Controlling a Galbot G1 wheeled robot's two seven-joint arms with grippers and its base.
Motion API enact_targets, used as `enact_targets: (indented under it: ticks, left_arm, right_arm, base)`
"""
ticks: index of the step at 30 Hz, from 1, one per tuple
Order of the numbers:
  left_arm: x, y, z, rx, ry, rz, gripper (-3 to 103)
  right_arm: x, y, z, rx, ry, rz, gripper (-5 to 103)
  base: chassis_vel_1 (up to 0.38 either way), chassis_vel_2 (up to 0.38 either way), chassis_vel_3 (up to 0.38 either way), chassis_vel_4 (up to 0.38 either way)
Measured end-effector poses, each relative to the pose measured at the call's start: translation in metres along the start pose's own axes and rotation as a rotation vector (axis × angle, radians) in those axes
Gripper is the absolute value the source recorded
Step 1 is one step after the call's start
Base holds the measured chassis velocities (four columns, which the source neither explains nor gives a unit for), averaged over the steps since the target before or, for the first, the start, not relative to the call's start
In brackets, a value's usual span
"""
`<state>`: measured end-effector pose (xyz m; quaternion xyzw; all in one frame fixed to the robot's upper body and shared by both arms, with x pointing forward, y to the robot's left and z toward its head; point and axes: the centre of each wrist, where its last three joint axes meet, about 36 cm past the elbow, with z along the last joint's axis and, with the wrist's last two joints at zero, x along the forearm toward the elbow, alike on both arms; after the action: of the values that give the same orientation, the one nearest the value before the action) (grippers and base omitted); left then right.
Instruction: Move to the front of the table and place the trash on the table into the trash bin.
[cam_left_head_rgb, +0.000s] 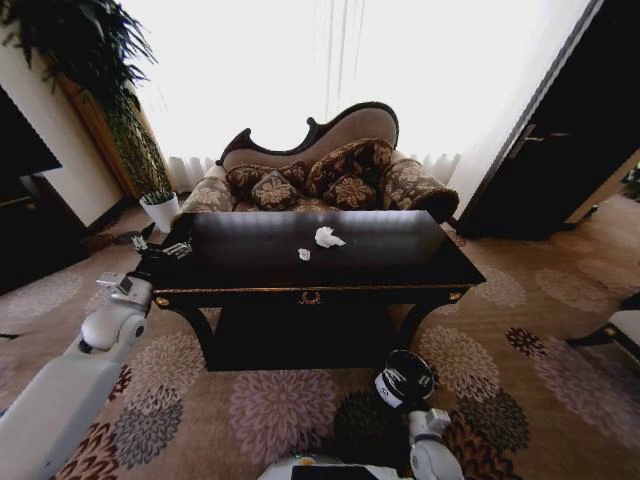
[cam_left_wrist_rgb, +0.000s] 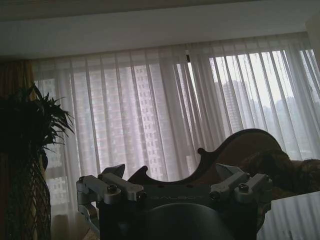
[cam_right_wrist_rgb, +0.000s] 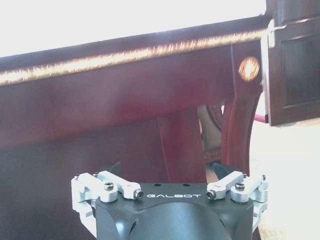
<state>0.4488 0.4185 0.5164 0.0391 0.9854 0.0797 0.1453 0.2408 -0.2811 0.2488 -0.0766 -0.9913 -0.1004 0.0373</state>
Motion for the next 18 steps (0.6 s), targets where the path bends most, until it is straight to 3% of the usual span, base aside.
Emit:
enact_targets:
  ticks: [9,18]
  left_arm:
    - [0.0,0.0,0.0,0.0,0.0,0.0,100]
    - [0.0,0.0,0.0,0.0,0.0,0.0,100]
  right_arm:
    - [0.022,0.012,-0.046,-0.042,-0.087,0.018,100]
    - [0.026,0.012,-0.076,-0.007,-0.148,-0.011,100]
  base:
    - [0.0,0.0,0.0,0.0]
    - [0.0,0.0,0.0,0.0]
